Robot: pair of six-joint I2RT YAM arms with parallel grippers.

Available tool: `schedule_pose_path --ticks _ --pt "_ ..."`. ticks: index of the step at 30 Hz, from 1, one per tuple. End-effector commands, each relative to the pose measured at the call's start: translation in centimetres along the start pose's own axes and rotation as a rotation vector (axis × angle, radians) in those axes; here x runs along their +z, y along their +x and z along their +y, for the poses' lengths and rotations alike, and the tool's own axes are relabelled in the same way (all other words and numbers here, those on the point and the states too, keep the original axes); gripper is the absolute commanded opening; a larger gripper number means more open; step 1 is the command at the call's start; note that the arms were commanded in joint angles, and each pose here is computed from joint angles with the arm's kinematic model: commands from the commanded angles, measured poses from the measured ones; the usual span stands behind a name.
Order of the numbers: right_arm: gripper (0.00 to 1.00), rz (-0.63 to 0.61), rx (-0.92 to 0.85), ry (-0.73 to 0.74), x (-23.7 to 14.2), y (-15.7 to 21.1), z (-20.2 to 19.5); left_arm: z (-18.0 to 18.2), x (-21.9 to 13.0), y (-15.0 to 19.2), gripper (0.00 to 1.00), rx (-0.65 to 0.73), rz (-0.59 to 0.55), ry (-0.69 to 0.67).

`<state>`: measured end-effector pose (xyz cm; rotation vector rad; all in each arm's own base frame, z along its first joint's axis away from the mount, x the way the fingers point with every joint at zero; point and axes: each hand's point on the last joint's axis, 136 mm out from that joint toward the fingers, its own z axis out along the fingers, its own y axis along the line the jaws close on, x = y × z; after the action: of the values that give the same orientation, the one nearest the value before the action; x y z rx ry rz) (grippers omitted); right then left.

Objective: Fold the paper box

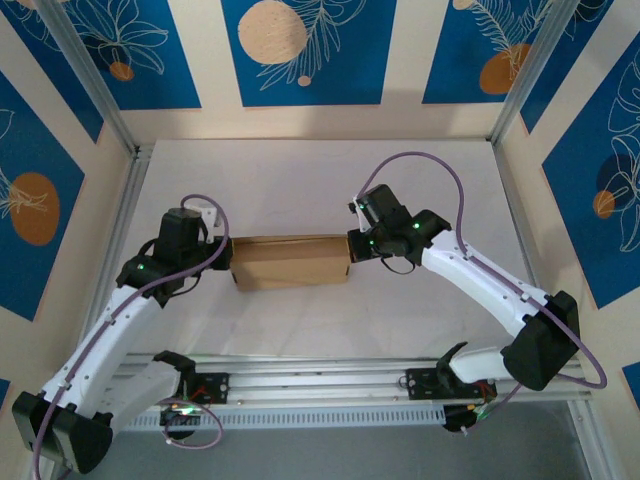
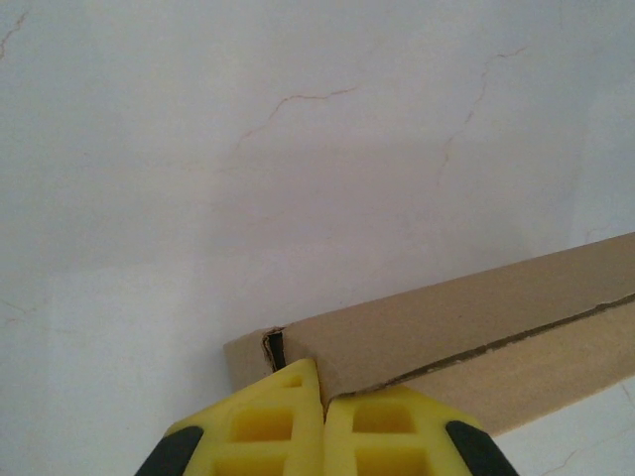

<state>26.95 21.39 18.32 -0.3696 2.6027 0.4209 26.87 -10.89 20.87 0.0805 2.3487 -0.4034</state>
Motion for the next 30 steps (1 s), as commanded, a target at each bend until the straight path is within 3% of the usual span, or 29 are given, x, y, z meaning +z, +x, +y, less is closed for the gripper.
schedule_pose_path --ticks 1,15,30 --pt "0.00 0.155 0.008 0.105 0.7 3.7 -2.7 2.0 -0.5 -0.6 0.00 0.002 -0.038 -0.102" --pt "0.00 0.153 0.002 0.110 0.7 3.8 -2.8 2.8 -0.5 -0.1 0.00 0.073 -0.054 -0.142" --pt "0.00 0.153 0.026 0.086 1.2 3.9 -2.2 1.9 1.7 2.5 0.00 -0.042 -0.019 -0.044"
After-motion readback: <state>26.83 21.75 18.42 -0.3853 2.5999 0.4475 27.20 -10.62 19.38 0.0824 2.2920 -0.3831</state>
